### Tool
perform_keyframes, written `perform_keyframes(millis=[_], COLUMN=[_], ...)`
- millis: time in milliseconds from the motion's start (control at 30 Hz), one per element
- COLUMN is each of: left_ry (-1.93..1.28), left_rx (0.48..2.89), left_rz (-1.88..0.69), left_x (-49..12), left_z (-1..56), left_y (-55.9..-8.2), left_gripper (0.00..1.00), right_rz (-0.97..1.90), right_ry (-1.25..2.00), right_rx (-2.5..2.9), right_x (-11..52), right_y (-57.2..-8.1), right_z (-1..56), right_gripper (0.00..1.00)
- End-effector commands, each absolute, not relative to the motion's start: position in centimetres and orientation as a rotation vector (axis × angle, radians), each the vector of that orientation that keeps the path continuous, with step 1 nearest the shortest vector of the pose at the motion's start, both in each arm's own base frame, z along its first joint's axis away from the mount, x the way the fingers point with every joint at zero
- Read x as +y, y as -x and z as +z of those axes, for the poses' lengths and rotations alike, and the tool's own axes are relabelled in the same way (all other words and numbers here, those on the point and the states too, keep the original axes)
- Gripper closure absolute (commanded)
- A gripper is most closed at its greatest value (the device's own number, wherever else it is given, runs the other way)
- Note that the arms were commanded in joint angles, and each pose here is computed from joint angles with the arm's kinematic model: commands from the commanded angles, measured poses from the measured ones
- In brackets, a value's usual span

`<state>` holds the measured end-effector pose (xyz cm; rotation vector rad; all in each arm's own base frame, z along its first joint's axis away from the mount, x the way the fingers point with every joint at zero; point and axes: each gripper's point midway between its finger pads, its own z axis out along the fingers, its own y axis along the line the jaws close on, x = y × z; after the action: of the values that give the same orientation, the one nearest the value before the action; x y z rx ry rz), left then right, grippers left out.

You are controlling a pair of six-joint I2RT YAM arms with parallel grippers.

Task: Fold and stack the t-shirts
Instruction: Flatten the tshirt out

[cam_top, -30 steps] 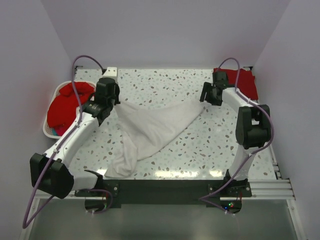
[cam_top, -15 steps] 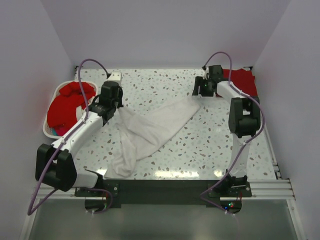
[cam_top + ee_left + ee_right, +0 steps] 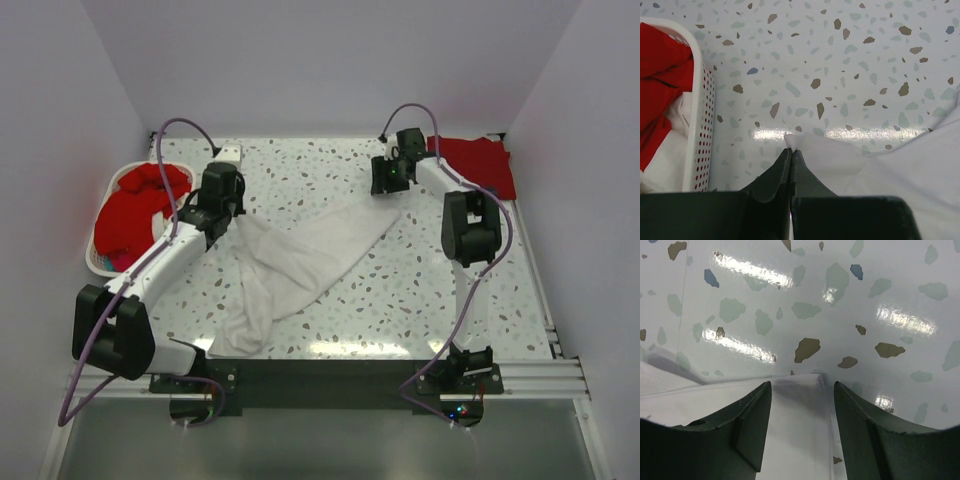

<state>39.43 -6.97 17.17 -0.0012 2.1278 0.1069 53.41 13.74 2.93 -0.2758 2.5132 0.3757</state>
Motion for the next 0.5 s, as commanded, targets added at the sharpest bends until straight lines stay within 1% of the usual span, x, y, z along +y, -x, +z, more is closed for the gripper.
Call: perform_keyframes(millis=[0, 67, 300, 467], left_ry=[0.039, 0.040, 0.037, 0.042], left_rx=[2.087, 2.087, 2.096, 2.101], left_rz=[0.103, 0.104, 0.113, 0.127], left_x=[-6.6, -6.6, -6.5, -6.4], left_z=[17.9, 17.9, 17.6, 17.4], left_y=[-40.2, -40.2, -40.1, -40.1], left_gripper=[1.00, 1.00, 1.00, 1.00], right_rz=[0.366, 0.363, 0.334, 0.294], right_ry=[0.372, 0.383, 0.422, 0.455], right_rx=[2.535, 2.550, 2.595, 2.605], right_x=[13.9, 13.9, 14.1, 14.3], right_y=[-53.0, -52.7, -51.6, -51.8], right_z=[2.6, 2.1, 0.7, 0.2], right_gripper=[0.44, 0.46, 0.50, 0.53])
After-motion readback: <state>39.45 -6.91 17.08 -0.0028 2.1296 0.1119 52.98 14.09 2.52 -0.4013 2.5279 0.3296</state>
